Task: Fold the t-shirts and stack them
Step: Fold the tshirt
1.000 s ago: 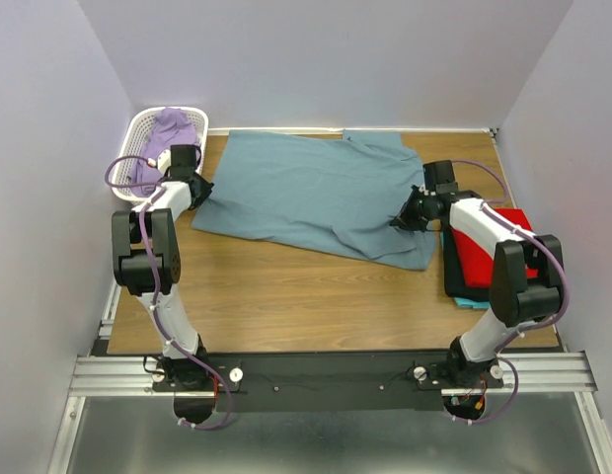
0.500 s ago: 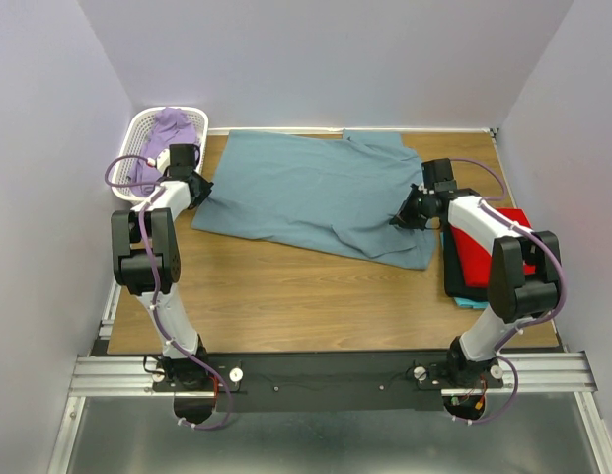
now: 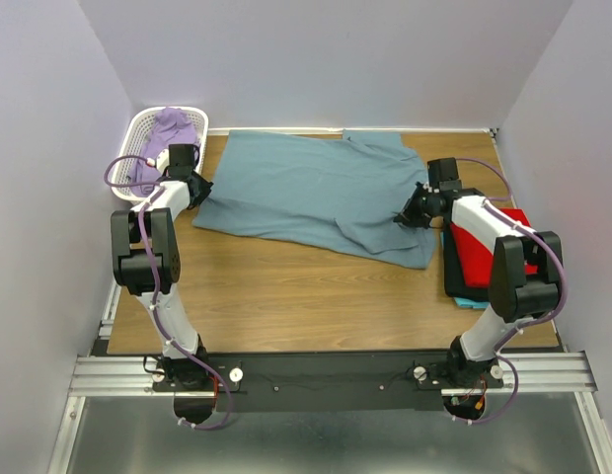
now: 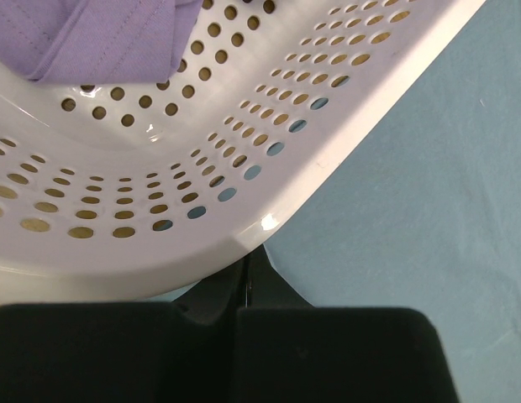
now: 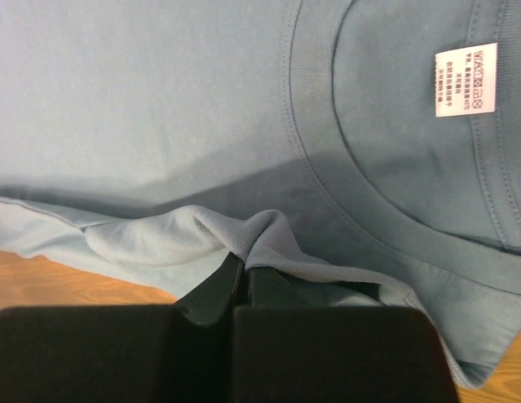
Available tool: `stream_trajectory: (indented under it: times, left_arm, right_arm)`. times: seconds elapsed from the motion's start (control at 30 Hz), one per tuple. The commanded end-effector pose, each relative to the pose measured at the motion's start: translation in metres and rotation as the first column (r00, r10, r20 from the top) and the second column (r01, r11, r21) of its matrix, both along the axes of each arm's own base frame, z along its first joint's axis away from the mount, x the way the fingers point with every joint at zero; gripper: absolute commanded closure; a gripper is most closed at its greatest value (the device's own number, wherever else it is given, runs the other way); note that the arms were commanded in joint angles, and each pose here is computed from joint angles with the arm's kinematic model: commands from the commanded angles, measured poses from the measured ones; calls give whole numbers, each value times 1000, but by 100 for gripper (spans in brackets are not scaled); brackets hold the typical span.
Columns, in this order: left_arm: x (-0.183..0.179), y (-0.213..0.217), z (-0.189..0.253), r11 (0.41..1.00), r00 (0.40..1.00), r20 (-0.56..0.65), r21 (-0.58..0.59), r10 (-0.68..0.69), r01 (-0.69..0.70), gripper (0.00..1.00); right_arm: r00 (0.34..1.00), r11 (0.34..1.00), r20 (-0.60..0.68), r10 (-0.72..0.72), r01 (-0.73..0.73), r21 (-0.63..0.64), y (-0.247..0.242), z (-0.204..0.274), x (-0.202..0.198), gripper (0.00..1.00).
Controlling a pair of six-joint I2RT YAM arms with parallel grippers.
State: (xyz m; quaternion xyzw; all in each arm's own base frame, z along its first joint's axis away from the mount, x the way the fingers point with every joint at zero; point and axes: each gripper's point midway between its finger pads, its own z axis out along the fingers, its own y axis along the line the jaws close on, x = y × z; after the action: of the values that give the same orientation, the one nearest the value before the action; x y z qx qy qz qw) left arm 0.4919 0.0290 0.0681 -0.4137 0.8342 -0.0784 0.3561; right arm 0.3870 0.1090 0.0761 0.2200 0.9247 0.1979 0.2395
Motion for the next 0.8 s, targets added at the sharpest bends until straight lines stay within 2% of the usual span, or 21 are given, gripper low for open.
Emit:
stream_trajectory:
  times: [0.0, 0.17, 0.23, 0.27, 0.3, 0.33, 0.37, 0.4, 0.43, 0.53, 0.6, 0.77]
  left_arm:
    - [6, 17, -3, 999, 999, 12, 21, 33, -33, 100]
    - [13, 15, -3, 1000, 1000, 24, 13, 13, -14, 100]
    - [14, 13, -1, 1000, 999, 35, 11, 4, -4, 100]
    - [15, 12, -2, 1000, 999, 37, 6, 0, 0, 98]
    - [15, 12, -1, 1000, 999, 46, 5, -2, 2, 86]
    - [15, 11, 4, 1000, 998, 62, 7, -13, 13, 79]
    - [17, 8, 7, 1000, 997, 77, 0, -30, 30, 71]
    - [18, 6, 15, 999, 993, 106, 3, -43, 43, 57]
    - [19, 5, 19, 999, 991, 122, 3, -53, 53, 51]
    - [17, -4, 29, 995, 985, 143, 23, -100, 98, 40]
    - [12, -6, 36, 995, 984, 149, 25, -96, 93, 40]
    - [-19, 0, 35, 999, 996, 94, 47, 12, -17, 41]
  right_arm:
    - [1000, 1000, 30, 3, -3, 3, -2, 3, 11, 99]
    - [1000, 1000, 13, 21, -21, 14, 2, -6, 14, 99]
    - [1000, 1000, 7, 28, -28, 11, 2, -10, 16, 94]
    - [999, 1000, 15, 29, -29, 12, 2, -8, 19, 88]
    - [999, 999, 18, 35, -35, 11, 3, -8, 20, 85]
    - [999, 999, 23, 42, -42, 8, 3, -7, 23, 80]
    - [999, 999, 25, 43, -43, 6, 3, -7, 25, 67]
    - [998, 999, 39, 51, -51, -1, 3, -4, 29, 62]
    - [997, 998, 48, 57, -57, -3, 3, -1, 30, 57]
    - [995, 999, 88, 47, -45, -26, -2, 13, 31, 31]
    - [995, 998, 97, 32, -27, -51, -7, 15, 29, 24]
    - [994, 997, 108, 21, -12, -76, -10, 20, 14, 22]
